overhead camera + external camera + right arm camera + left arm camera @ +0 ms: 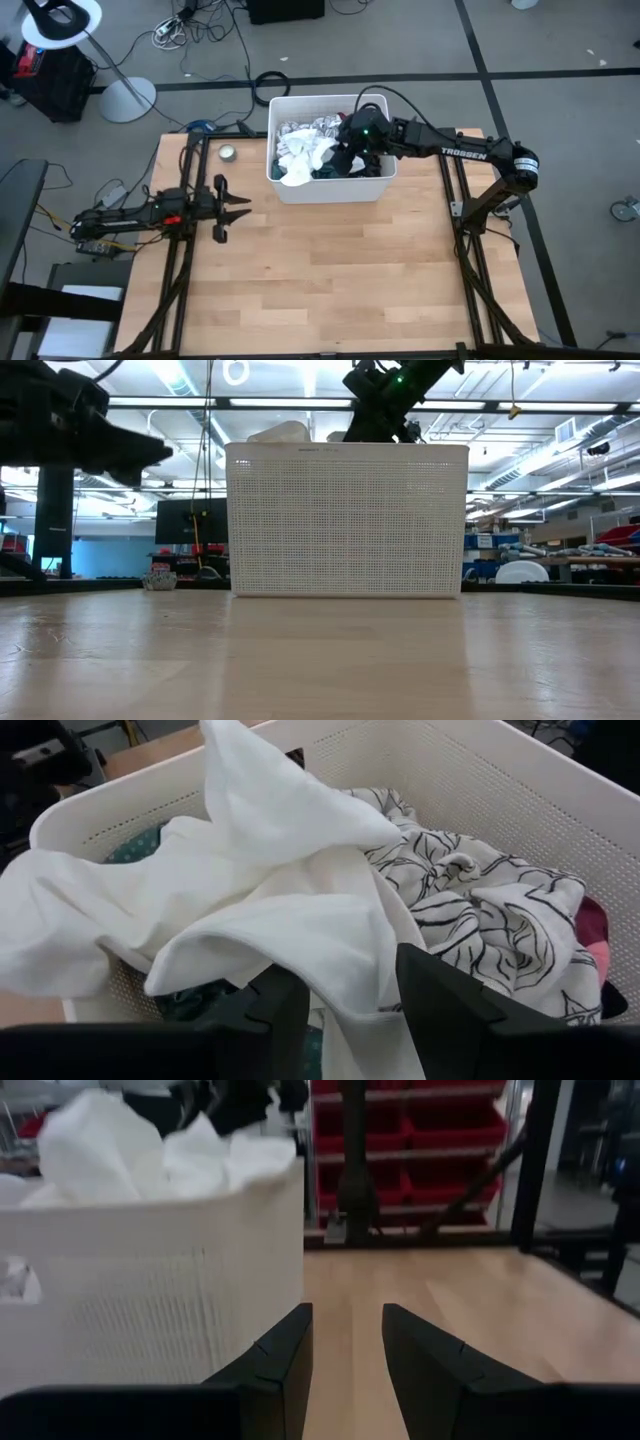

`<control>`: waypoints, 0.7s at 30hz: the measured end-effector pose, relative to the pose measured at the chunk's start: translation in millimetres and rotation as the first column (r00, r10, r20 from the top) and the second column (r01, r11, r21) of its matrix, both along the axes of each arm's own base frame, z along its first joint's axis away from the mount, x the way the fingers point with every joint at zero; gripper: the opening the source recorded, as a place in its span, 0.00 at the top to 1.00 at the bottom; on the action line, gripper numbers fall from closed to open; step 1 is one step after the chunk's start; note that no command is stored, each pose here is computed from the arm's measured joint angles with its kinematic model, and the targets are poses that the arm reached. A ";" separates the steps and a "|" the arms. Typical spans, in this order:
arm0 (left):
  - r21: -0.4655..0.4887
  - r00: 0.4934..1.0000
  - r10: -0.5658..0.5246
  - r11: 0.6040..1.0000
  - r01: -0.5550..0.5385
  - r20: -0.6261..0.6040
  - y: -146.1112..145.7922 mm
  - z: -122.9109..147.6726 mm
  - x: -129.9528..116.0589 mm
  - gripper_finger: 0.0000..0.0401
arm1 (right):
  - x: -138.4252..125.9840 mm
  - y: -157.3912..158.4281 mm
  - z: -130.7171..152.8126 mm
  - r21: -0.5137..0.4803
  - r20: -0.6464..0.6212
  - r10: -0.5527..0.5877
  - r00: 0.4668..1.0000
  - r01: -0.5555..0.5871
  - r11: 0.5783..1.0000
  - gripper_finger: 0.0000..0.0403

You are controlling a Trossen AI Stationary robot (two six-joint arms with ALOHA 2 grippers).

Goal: Sort clothes
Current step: Put the white sock into the white laundry organizer

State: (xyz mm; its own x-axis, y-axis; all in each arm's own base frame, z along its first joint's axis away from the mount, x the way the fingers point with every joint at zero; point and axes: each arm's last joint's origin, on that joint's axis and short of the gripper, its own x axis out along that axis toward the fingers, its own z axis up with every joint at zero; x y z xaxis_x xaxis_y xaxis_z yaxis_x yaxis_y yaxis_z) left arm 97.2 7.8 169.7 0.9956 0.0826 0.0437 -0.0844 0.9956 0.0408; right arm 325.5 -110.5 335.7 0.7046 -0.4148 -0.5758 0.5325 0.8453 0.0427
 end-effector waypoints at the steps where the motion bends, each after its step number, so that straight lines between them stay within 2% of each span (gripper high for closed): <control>1: -0.001 1.000 0.000 1.000 0.000 -0.015 0.0 -1.4 0.1 0.68 | 0.1 0.2 0.0 -0.003 -0.002 0.003 1.000 -0.003 1.000 0.63; 9: -0.003 0.999 0.000 1.000 0.000 -0.036 0.0 -3.4 0.1 0.68 | -3.2 0.5 9.8 -0.029 0.048 0.008 0.999 -0.006 1.000 0.62; 15: -0.003 0.999 0.000 1.000 0.000 -0.035 0.0 -3.4 0.1 0.68 | -17.8 3.8 26.0 -0.041 0.084 0.004 0.996 0.000 0.999 0.56; 18: -0.003 0.999 0.000 1.000 0.000 -0.035 0.0 -3.4 0.1 0.68 | -28.5 7.4 31.2 -0.028 0.066 -0.001 0.998 0.003 1.000 0.52; 21: -0.003 0.999 0.000 1.000 0.000 -0.035 0.0 -3.4 0.1 0.68 | -39.8 11.1 30.1 0.003 -0.004 -0.008 1.000 0.008 1.000 0.48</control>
